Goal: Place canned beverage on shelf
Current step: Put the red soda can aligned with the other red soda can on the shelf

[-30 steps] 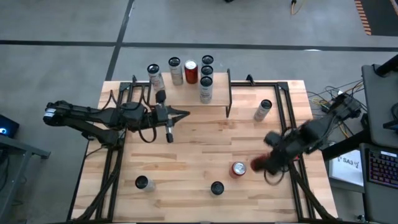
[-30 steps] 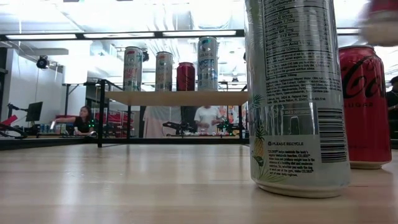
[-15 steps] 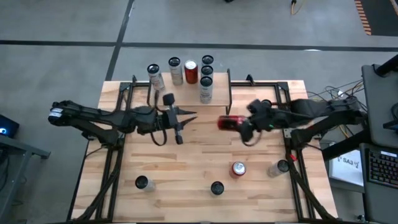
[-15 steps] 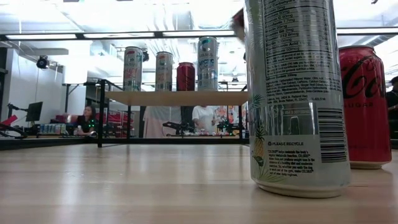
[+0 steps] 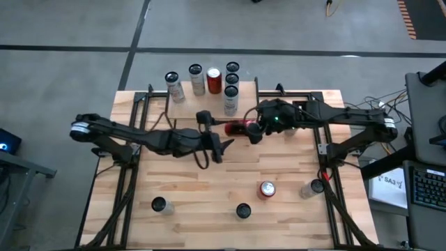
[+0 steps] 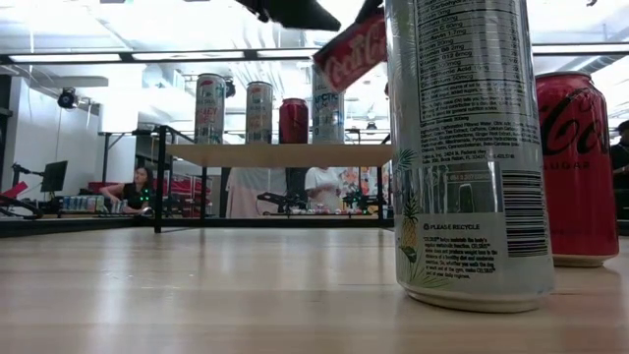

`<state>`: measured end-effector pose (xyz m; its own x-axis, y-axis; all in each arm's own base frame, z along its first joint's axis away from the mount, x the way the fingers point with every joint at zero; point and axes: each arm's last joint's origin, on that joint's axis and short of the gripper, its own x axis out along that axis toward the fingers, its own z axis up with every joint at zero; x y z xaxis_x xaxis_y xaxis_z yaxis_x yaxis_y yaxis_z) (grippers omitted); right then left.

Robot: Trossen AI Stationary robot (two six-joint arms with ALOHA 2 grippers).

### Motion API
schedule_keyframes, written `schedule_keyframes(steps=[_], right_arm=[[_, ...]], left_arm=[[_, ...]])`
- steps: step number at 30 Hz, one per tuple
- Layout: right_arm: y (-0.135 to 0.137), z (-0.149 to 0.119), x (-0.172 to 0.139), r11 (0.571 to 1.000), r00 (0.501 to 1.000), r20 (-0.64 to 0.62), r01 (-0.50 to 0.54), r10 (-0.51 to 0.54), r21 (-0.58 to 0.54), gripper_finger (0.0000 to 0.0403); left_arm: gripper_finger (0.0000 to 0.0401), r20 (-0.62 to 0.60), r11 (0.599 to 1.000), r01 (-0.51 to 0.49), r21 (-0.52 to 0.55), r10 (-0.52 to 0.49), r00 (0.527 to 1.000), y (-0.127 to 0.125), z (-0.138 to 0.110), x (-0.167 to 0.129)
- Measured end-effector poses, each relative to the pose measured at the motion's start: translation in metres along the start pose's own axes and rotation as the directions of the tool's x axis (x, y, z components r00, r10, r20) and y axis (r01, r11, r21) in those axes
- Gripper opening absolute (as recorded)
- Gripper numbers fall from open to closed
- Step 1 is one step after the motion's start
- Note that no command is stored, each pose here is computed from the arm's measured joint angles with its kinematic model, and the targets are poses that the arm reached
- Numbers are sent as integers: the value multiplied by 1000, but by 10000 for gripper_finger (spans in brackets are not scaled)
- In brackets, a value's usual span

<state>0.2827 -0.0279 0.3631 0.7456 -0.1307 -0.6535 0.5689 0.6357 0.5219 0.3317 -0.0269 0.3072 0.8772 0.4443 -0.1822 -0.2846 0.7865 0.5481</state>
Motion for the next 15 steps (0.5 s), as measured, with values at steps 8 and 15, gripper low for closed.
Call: schedule_keyframes(steps=[8,15], right_arm=[[-2,3,11,1000,1000,-23,-8,8,5,289],[-1,5,10,1000,1000,-11,-26,26,13,289]], left_arm=[[363,-96,997,-65,45,69,993,-12,0,21],[361,-107,999,-51,-7,49,993,-21,-5,30]])
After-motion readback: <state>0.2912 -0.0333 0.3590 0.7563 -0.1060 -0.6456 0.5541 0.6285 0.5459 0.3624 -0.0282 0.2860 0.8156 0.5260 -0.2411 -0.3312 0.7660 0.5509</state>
